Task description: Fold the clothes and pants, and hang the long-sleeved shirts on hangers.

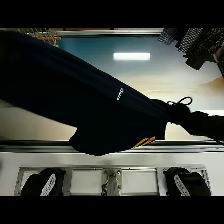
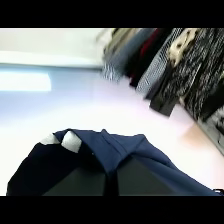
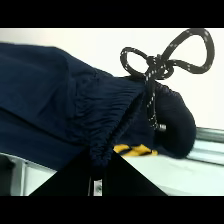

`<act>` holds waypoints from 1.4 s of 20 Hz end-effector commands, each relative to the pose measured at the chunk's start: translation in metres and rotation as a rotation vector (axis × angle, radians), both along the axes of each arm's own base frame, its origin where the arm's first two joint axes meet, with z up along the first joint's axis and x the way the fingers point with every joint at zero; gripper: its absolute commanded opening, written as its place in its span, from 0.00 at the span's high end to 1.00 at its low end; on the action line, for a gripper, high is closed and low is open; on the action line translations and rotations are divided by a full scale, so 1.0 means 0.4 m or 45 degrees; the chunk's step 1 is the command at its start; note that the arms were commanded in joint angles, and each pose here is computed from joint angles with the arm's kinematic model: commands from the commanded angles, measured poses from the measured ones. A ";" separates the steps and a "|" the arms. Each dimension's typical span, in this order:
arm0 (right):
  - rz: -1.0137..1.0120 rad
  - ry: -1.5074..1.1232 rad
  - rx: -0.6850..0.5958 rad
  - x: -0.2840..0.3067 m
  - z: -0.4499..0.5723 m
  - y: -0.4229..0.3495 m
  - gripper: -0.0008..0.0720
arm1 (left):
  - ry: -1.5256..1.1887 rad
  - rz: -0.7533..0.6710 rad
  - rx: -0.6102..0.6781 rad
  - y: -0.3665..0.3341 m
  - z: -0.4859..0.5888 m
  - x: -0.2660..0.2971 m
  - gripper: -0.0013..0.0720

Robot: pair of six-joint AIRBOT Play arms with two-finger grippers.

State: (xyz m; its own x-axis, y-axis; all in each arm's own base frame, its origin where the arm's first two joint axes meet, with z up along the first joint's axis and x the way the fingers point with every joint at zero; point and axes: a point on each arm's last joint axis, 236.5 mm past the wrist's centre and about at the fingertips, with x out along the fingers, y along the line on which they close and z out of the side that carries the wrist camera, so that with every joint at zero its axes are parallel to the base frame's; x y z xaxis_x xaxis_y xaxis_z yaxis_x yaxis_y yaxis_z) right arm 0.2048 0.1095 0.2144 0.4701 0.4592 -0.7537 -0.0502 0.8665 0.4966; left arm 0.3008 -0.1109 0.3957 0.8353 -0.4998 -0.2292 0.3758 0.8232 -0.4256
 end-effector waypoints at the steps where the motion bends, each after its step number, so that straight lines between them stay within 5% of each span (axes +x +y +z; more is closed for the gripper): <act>1: 0.049 0.242 -0.177 0.086 -0.182 -0.057 0.97 | 0.279 -0.099 0.052 -0.046 -0.214 0.208 0.97; 4: -0.051 0.281 -0.357 0.238 -0.299 -0.148 0.97 | 0.457 -0.137 0.045 -0.100 -0.398 0.354 0.97; 12: -0.097 0.294 -0.348 0.433 -0.416 -0.151 0.97 | 0.715 -0.110 0.037 -0.111 -0.679 0.490 0.97; 28: -0.104 0.592 -0.398 0.242 -0.738 -0.160 0.97 | 1.243 -0.109 0.296 -0.090 -1.236 0.058 0.97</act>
